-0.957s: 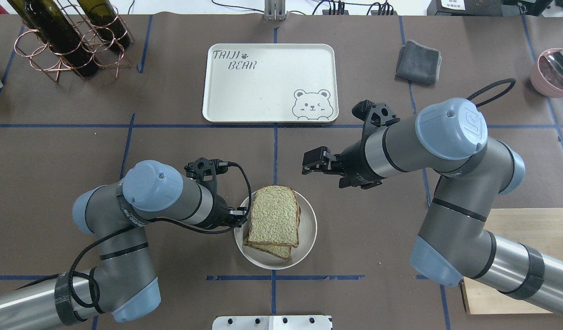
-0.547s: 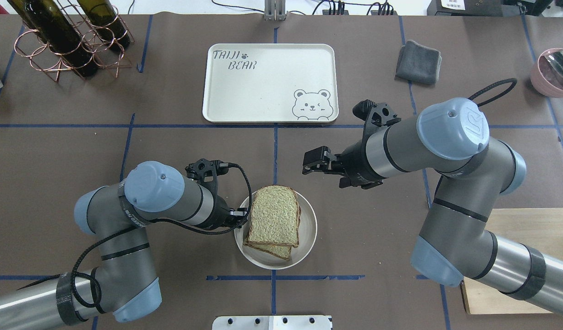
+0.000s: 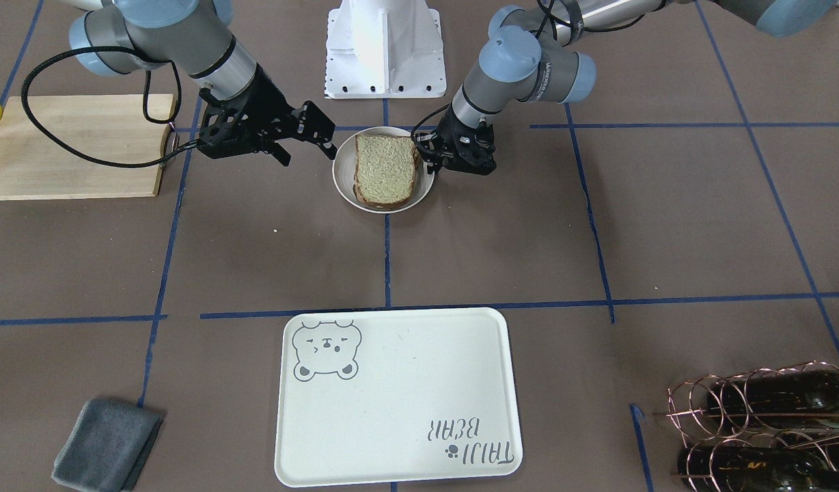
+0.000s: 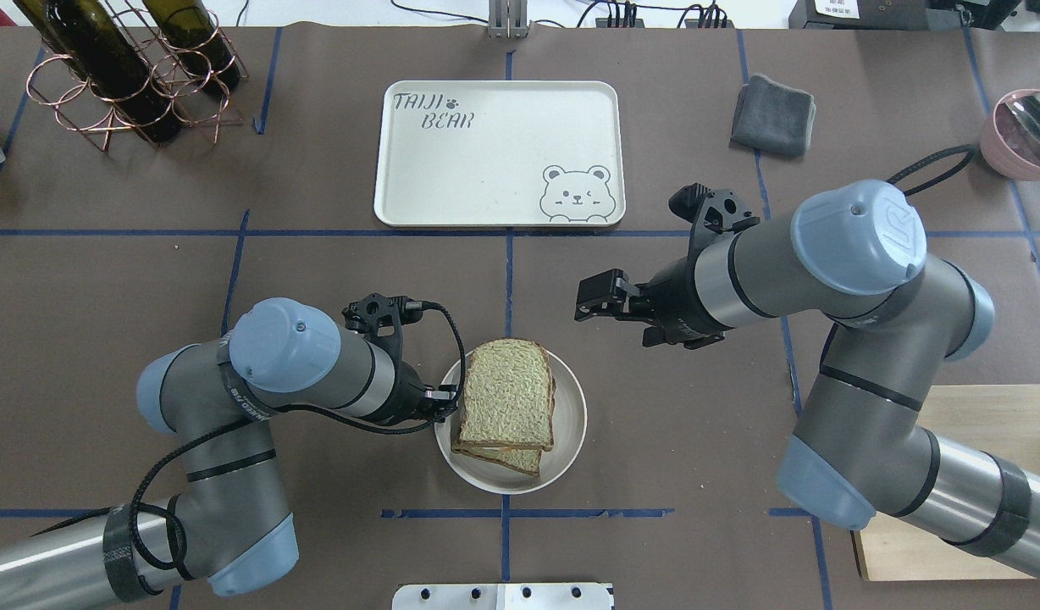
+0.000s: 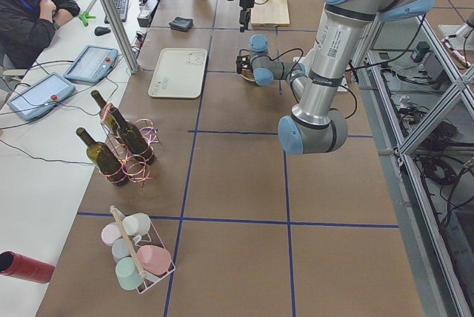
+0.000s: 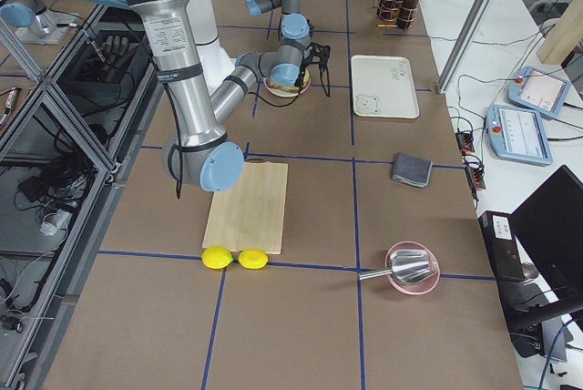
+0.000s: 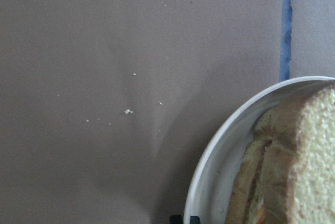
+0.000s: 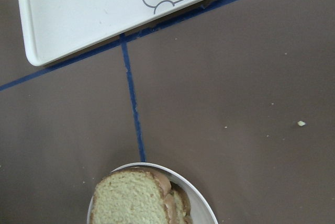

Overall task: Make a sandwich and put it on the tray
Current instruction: 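Grasp the plate rim with the left gripper while the right arm withdraws, then carry the plate with the left gripper onto the bear tray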

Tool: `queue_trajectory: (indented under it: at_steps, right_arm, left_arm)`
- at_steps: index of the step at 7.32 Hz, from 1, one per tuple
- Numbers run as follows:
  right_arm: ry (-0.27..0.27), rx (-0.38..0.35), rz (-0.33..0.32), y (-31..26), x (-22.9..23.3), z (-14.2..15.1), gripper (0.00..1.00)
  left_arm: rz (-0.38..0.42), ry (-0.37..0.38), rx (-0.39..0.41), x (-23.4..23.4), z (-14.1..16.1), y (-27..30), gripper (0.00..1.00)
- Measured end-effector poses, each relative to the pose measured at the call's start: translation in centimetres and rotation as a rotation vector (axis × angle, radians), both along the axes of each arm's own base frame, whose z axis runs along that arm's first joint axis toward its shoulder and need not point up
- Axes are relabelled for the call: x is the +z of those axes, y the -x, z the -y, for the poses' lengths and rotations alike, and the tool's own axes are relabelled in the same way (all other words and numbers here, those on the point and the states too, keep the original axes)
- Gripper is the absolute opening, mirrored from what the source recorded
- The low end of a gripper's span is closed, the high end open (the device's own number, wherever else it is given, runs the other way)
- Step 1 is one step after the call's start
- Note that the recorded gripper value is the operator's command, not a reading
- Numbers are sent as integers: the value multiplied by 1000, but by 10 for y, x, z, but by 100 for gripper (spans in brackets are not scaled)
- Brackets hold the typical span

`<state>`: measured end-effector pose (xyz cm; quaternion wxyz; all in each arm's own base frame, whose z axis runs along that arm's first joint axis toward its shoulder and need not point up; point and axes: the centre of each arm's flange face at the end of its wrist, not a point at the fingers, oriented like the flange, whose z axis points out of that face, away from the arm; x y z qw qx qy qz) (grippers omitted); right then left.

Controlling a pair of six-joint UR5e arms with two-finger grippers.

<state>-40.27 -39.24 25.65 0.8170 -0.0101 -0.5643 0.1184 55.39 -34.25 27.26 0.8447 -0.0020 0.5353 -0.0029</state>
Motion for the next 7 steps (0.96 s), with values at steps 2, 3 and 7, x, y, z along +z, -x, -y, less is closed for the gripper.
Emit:
queue_trajectory:
  at_steps: [2, 3, 7]
  right_arm:
    - [7, 6, -44, -16, 20, 4, 100]
    - [-4, -4, -85, -22, 23, 4, 100]
    - [-81, -65, -247, -54, 28, 10, 100]
  left_arm:
    - [-39, 15, -14, -16, 10, 19, 0]
    - [-62, 41, -14, -22, 17, 30, 0]
    - [-167, 249, -134, -33, 45, 53, 0]
